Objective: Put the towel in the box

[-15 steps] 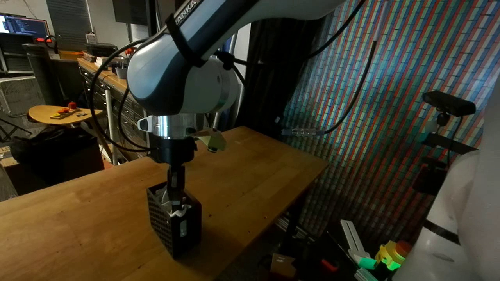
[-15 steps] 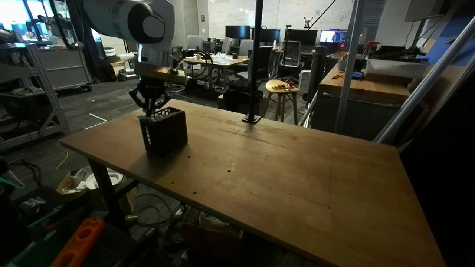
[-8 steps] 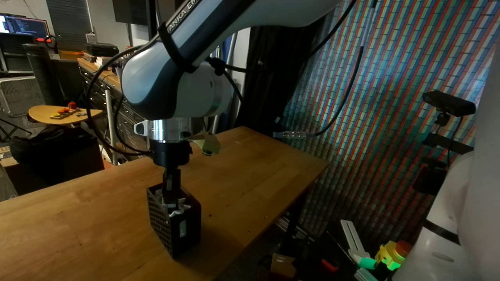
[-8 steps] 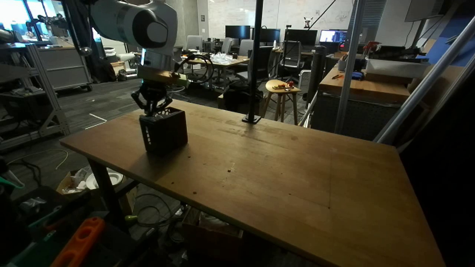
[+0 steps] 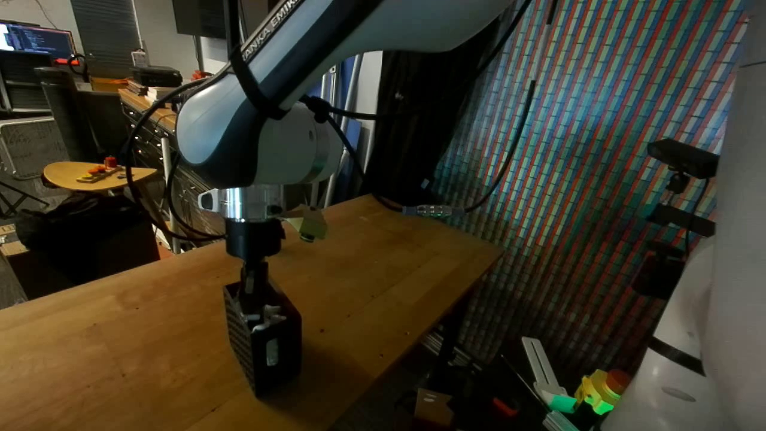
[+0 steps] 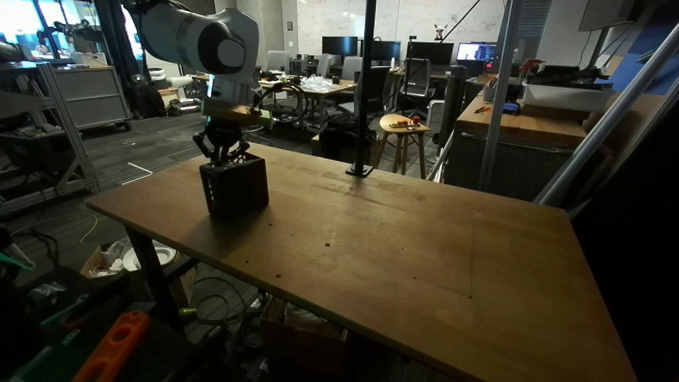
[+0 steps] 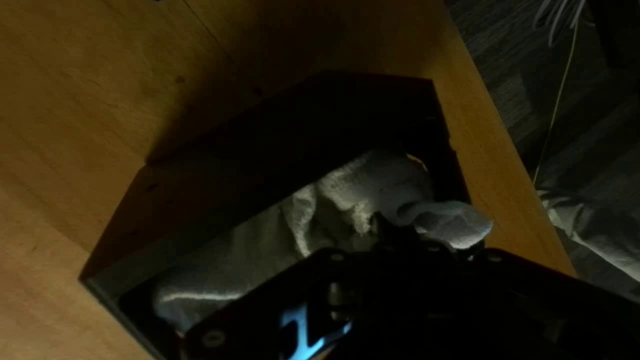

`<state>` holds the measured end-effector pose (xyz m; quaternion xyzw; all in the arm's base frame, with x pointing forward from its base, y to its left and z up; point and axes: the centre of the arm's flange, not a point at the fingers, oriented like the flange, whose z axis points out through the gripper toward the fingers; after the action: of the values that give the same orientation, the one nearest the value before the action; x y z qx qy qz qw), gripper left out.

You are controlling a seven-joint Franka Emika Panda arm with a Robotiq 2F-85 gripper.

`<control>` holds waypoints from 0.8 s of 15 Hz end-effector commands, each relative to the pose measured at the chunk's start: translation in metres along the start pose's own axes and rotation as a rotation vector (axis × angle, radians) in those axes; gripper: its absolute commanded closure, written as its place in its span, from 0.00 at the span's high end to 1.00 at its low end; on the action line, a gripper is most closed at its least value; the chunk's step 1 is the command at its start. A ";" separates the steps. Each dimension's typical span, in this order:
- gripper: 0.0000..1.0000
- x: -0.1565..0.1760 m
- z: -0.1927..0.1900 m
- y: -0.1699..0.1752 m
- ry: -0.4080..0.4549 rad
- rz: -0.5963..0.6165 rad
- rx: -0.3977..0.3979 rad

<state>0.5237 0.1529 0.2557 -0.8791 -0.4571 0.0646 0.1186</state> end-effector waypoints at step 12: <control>0.05 0.003 0.013 0.010 0.016 -0.031 0.024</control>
<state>0.5269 0.1539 0.2433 -0.8760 -0.4606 0.0711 0.1241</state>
